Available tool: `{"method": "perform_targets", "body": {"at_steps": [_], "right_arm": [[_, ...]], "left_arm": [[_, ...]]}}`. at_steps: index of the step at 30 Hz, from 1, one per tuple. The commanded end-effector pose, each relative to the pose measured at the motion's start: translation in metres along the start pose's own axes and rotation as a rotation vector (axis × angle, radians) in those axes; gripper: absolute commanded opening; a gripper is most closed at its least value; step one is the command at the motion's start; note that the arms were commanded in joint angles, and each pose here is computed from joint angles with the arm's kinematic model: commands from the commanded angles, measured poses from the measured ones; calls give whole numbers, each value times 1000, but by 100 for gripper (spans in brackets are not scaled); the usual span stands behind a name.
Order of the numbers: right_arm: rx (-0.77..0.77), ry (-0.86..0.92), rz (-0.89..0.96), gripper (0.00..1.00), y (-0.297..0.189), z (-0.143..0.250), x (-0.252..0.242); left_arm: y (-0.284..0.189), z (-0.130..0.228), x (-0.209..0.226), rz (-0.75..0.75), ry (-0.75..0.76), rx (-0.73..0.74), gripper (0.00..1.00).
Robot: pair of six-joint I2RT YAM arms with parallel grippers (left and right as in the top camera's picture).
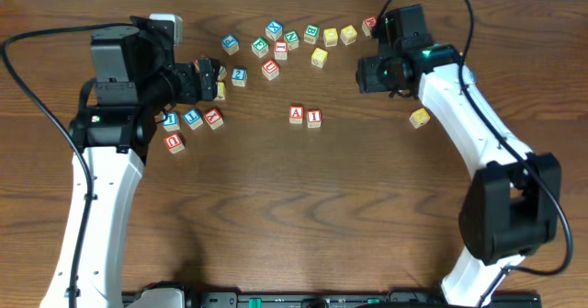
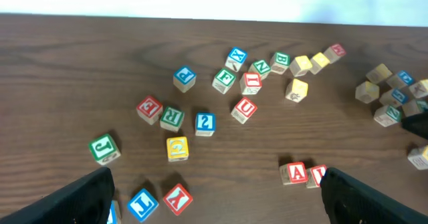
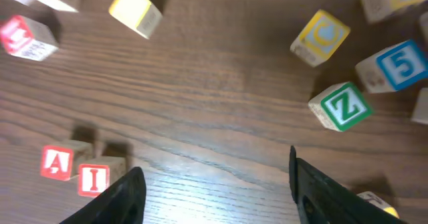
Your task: Spell out AI2
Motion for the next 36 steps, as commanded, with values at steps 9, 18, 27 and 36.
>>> {"method": "perform_targets", "body": {"at_steps": [9,18,27,36], "right_arm": [[-60,36,24,67,-36,-9,-15],[-16,41,27,71,-36,0,-16],[5,42,49,72,-36,5,-19],[17,24,49,73,-36,7,-19]], "left_arm": [[39,-29,-19,-144,-43,200,98],[118,6,-32,-185,62,406,56],[191,53,-16,-230,-28,501,57],[237,69,6,-308,-18,465,68]]}}
Point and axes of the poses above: each gripper's point midway between its finger pads, its own y axis out along the fingers, its own x axis along the line the jaws close on, z = x × y, the point moved 3 cm from there along -y, back along the fingers, and after that the axes turned 7 degrees about -y, right-handed, at the moved point
